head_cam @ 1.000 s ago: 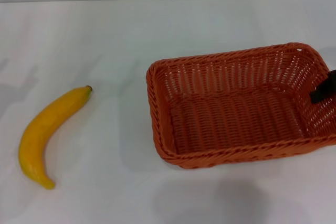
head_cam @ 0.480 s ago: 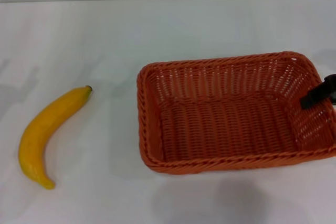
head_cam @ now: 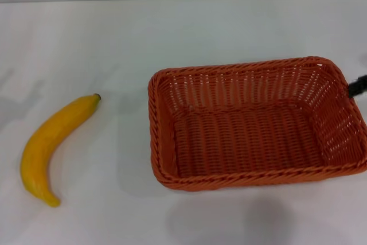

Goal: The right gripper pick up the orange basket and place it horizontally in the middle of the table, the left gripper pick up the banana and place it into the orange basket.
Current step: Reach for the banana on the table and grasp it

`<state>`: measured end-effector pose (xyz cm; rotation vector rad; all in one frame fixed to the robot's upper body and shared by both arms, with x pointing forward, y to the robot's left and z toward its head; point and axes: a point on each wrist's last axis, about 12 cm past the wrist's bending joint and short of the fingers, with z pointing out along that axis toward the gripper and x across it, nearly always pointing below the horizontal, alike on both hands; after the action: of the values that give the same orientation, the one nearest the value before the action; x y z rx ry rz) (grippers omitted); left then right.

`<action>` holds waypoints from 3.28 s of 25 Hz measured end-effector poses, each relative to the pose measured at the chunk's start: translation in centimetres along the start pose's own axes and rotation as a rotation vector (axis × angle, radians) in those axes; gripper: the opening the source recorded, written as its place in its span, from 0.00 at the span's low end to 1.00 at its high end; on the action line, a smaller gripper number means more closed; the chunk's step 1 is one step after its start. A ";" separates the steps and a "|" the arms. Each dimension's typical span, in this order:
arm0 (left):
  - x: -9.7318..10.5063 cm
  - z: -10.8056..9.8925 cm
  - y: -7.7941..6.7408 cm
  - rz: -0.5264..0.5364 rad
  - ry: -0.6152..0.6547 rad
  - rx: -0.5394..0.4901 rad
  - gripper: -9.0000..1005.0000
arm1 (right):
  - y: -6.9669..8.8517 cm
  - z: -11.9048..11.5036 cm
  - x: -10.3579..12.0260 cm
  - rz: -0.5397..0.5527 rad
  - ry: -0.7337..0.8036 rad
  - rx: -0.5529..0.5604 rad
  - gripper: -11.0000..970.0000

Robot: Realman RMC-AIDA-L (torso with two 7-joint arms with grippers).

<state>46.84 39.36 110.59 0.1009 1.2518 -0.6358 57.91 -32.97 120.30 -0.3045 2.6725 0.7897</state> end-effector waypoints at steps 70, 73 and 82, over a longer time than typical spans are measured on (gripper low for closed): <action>2.6 11.6 -0.1 -0.016 1.595 -0.030 0.71 | -6.5 -2.2 5.4 -0.075 -0.639 -0.199 0.75; 1.7 12.1 0.1 -0.007 1.561 -0.034 0.60 | -6.5 -2.2 5.5 -0.072 -0.639 -0.198 0.75; -3.9 18.0 -4.0 0.047 1.429 0.225 0.53 | -6.6 -2.3 5.3 -0.102 -0.649 -0.183 0.75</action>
<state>59.57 30.26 121.16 0.8871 2.5169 -0.6477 54.34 -40.24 116.93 -0.1830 1.9718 0.9141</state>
